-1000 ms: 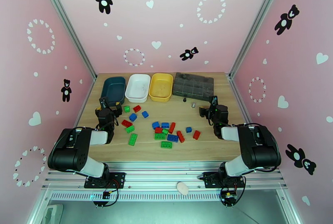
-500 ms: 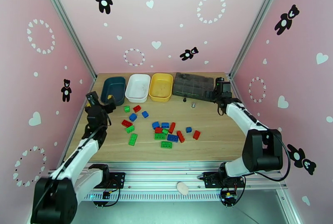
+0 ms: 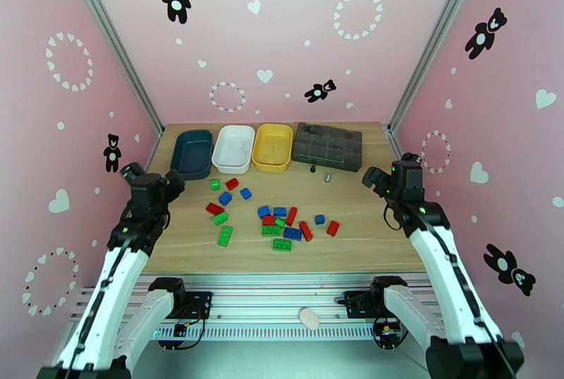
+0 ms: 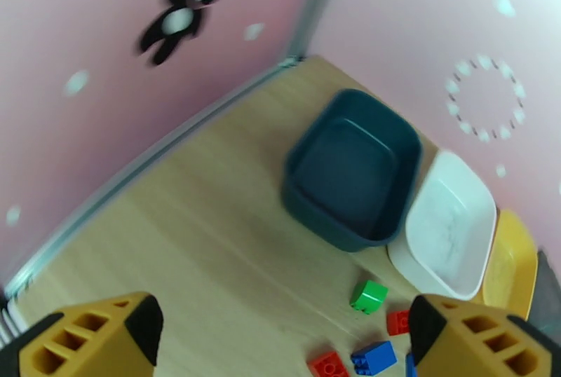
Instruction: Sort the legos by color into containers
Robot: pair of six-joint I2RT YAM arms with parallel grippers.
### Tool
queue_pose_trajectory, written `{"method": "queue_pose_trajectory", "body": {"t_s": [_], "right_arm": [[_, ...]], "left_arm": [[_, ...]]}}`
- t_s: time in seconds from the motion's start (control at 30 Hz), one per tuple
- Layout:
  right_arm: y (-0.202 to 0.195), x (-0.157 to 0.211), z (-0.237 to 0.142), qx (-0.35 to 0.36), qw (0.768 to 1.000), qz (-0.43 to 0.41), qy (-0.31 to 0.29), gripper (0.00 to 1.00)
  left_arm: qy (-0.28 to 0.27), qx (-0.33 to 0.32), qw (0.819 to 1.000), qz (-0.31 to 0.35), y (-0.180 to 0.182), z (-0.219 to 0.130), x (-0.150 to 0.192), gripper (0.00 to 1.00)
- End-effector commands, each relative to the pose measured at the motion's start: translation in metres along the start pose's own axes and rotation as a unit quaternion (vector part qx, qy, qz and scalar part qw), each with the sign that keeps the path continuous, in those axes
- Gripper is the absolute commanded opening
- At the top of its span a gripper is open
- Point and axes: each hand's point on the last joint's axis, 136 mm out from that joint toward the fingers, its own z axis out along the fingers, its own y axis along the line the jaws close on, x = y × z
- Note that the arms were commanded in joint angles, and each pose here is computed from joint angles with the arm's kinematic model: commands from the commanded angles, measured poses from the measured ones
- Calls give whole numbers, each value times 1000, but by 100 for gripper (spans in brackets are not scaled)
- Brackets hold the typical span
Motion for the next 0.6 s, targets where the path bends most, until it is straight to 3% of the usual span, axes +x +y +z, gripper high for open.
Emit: {"method": "queue_pose_trajectory", "body": {"t_s": [0.0,0.17,0.33,0.57], "right_arm": [[-4,26,-7,-9,997,54,48,99],[20,42,-7,-61,990,58,114,96],[50,64,2,-98,974,58,196,87],[128,89,-5,-171,956,-57,233,82]], "left_arm": [[20,-10,997,-76,13,-7,7,98],[109,34,991,-72,-16,-7,23,98],[235,87,965,-71,-52,-4,57,77],[293,121,948,-34,-87,-31,70,81]]}}
